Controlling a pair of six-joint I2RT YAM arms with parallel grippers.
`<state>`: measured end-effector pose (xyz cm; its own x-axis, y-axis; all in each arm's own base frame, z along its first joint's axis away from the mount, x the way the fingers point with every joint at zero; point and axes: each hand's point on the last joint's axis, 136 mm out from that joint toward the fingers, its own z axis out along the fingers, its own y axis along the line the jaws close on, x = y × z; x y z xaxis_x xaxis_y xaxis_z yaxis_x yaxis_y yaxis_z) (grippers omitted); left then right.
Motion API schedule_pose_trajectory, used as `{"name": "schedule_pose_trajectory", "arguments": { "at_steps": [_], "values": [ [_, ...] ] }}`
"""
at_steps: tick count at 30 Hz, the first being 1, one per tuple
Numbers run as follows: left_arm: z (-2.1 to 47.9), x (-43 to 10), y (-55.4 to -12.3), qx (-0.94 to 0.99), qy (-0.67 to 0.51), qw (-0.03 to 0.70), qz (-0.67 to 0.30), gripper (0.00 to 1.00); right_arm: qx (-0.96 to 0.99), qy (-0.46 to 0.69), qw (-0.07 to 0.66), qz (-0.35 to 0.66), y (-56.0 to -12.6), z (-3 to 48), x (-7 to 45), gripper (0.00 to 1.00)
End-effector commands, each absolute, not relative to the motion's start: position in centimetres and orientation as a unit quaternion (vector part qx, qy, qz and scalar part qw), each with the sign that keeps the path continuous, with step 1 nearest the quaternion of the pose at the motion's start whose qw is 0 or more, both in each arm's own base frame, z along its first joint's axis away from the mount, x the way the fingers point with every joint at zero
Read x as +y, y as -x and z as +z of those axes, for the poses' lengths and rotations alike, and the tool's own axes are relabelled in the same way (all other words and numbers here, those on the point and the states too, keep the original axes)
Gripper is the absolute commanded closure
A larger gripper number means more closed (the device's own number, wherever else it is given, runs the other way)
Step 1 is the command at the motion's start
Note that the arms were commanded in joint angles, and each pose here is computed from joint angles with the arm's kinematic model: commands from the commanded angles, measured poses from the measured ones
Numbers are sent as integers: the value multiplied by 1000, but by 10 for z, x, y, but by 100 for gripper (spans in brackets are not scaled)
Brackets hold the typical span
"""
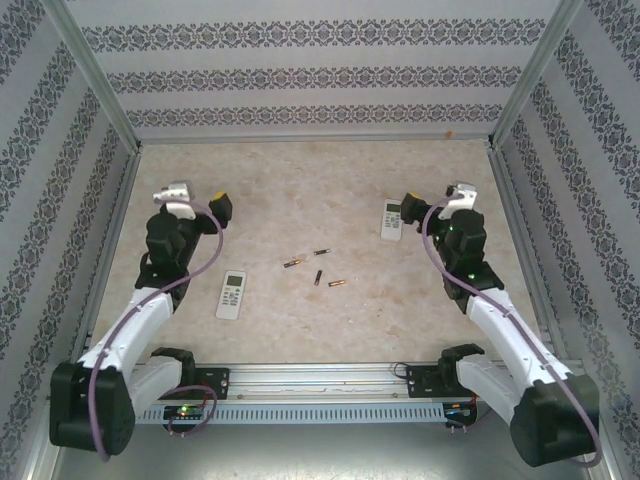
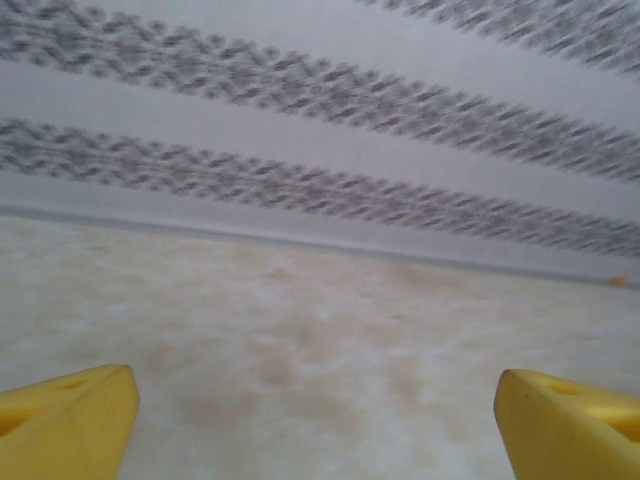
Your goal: Load the batteries into the remote control
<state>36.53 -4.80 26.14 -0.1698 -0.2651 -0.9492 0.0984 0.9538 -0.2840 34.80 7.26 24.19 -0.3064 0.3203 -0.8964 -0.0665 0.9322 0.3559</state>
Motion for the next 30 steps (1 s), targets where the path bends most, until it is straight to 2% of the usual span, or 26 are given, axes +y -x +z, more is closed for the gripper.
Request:
{"name": "schedule_pose_trajectory", "arguments": {
  "at_steps": [1,3,5,9,11,13,19,22,30],
  "values": [
    [196,-95,-329,864,107,447,-204,11,905,-53,369,204,-299,165,123,2],
    [179,-119,-310,908,74,367,-186,11,924,-18,325,201,-287,157,142,2],
    [159,-124,-288,948,41,288,-128,9,932,11,298,207,-279,154,161,2],
    [122,-97,-249,985,27,171,-22,8,935,45,275,219,-274,145,184,2],
    [100,-84,-237,990,29,138,13,5,937,55,268,219,-273,142,192,2],
    [82,-83,-234,993,41,113,5,0,936,65,268,220,-274,141,198,2],
    [47,-78,-241,994,48,89,29,0,938,96,257,213,-270,141,208,2],
    [25,-77,-236,997,37,47,42,6,937,90,262,213,-268,142,206,2],
    [2,-90,-248,999,36,34,23,37,926,73,283,240,-260,161,206,2]
  ]
}}
